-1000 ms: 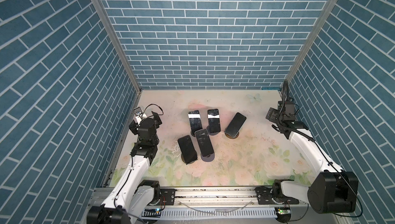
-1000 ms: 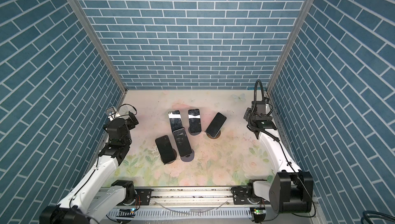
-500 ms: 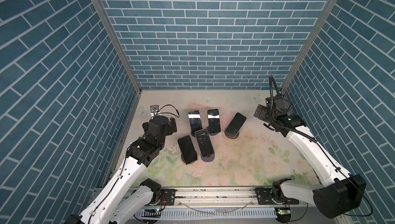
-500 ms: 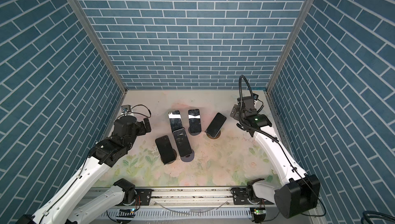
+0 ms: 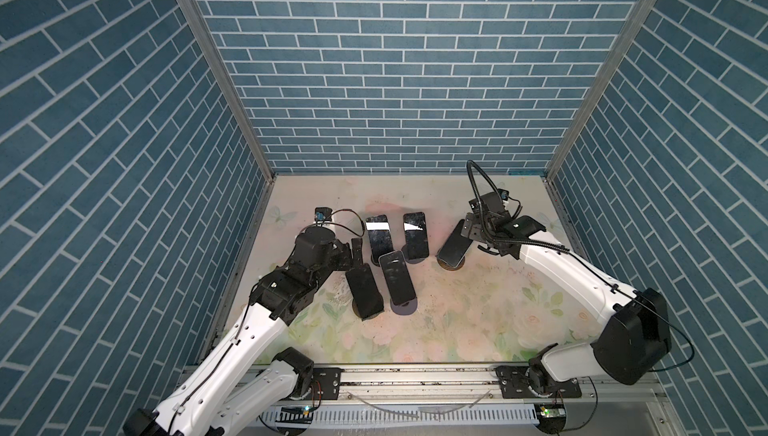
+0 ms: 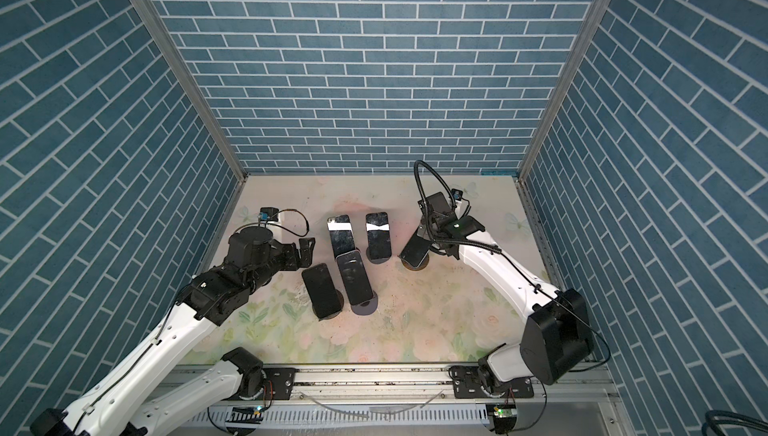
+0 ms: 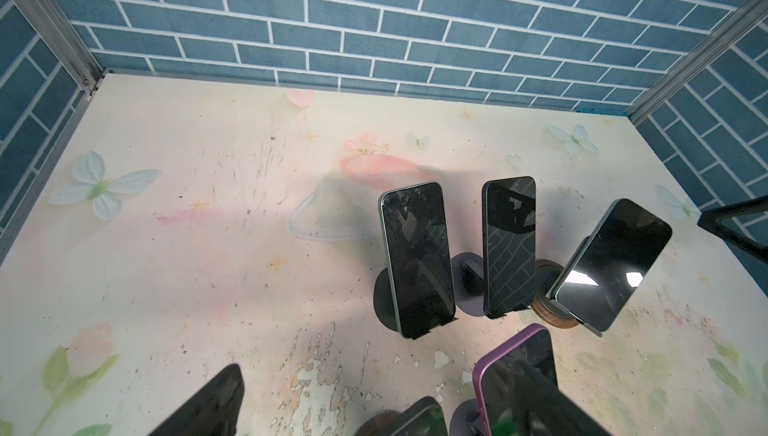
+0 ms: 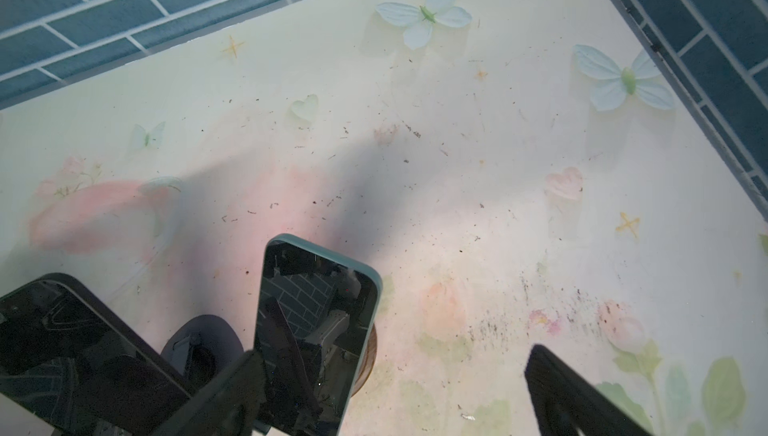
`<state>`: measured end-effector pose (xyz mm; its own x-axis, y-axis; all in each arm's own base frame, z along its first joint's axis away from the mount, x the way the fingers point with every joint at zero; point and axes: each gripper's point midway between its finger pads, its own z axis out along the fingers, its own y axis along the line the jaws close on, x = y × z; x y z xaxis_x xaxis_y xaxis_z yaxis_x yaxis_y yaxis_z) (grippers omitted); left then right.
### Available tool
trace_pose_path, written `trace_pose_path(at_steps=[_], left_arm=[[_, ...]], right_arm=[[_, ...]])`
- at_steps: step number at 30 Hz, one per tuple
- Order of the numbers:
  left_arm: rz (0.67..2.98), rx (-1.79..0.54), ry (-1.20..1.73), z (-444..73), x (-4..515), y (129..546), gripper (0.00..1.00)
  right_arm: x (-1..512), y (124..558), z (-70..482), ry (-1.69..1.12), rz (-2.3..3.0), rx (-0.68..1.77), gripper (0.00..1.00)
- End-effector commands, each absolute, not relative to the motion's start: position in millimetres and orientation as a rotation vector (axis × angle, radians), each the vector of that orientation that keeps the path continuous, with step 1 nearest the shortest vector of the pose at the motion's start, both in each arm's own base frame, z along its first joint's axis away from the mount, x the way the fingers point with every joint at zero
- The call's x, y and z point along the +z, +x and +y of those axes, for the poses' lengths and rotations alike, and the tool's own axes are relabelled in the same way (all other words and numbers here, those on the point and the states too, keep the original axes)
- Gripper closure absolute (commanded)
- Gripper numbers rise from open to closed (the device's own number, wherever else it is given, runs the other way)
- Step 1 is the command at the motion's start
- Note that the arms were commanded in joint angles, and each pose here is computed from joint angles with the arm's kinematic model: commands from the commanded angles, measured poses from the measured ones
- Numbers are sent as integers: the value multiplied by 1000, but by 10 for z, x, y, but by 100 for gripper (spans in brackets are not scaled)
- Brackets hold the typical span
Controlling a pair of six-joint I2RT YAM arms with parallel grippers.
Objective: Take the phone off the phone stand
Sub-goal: 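Reach right gripper to teal-edged phone while left arm moves toward phones, then close the right gripper on the teal-edged phone's top edge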
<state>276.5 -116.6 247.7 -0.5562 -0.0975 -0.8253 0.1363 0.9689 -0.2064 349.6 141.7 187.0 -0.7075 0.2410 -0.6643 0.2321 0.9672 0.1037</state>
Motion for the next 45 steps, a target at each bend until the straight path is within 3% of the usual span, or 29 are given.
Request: trace_pose_path(at_steps=[1, 32, 39, 45], left_arm=[[2133, -313, 33, -1195, 2460, 2775, 0], [2152, -223, 73, -1163, 2303, 2857, 0], [2128, -198, 42, -1090, 2343, 2848, 0], [2084, -191, 25, -1032, 2421, 2827, 0]], right_arm=[[2002, 3589, 1497, 427, 2335, 35, 1], [1415, 3912, 1947, 496, 2415, 82, 2], [1286, 3941, 1984, 504, 2441, 58, 9], [1220, 3950, 1986, 510, 2451, 49, 21]])
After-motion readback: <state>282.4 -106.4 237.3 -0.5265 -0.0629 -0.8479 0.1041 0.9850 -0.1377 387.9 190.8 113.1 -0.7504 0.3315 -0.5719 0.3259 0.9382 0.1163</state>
